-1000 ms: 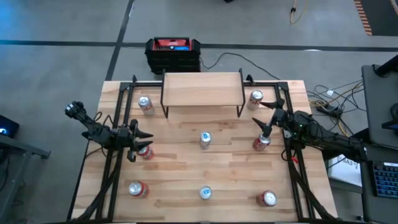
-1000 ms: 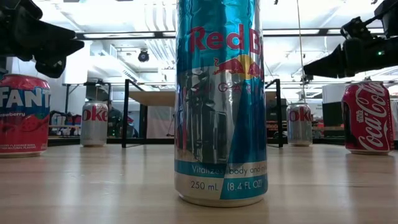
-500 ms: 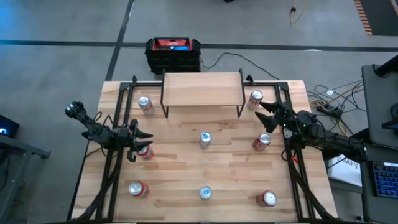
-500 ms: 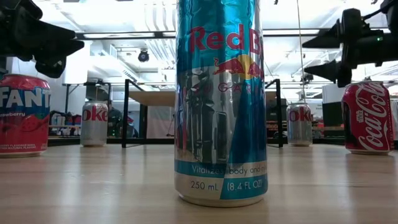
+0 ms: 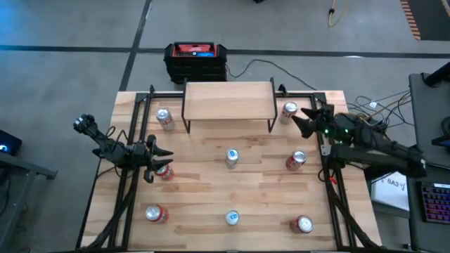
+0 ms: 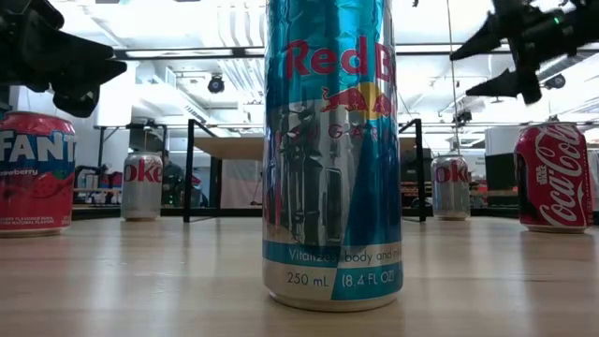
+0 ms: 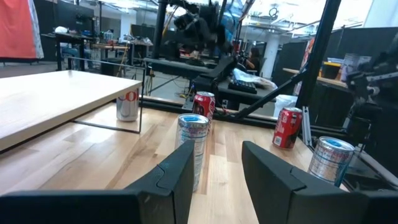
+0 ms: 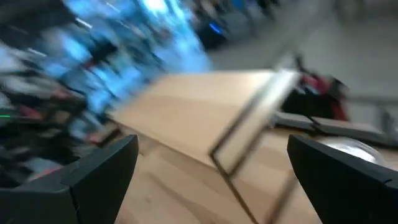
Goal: Place canned beverage on shelf
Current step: Put the right red and silver soda can on the shelf
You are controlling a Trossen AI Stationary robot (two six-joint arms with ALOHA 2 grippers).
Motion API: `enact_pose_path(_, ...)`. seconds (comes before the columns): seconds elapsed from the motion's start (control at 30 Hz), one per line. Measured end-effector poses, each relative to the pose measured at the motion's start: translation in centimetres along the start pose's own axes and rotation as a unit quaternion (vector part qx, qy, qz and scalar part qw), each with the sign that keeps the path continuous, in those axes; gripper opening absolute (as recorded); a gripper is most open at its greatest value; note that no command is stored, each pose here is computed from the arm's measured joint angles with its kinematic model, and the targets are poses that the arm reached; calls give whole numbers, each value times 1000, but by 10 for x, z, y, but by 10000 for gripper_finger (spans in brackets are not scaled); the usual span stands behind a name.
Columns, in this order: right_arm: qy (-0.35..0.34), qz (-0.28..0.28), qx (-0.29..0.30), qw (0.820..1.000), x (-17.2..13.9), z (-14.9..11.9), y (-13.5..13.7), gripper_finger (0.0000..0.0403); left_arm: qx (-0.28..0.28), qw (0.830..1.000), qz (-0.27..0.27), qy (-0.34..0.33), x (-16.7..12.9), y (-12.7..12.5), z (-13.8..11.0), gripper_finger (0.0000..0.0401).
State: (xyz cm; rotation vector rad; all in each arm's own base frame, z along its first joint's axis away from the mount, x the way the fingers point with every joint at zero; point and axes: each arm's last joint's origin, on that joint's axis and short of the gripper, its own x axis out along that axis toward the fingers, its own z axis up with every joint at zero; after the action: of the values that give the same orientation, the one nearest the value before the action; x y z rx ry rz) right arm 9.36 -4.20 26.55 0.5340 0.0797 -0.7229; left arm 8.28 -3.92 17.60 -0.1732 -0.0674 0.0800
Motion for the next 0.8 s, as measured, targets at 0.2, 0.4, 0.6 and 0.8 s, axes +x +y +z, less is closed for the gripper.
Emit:
enact_pose_path(0.2,132,-208,-29,969,17,29,19,400,0,1000,0,0,0,0,0,118)
enact_pose_path(0.4,220,-259,-55,939,34,58,46,400,0,1000,0,0,0,0,0,118)
enact_pose_path(0.6,299,-313,-73,898,60,72,60,400,0,1000,0,0,0,0,0,118)
enact_pose_path(0.8,369,-338,-65,863,85,92,49,400,0,1000,0,0,0,0,0,118)
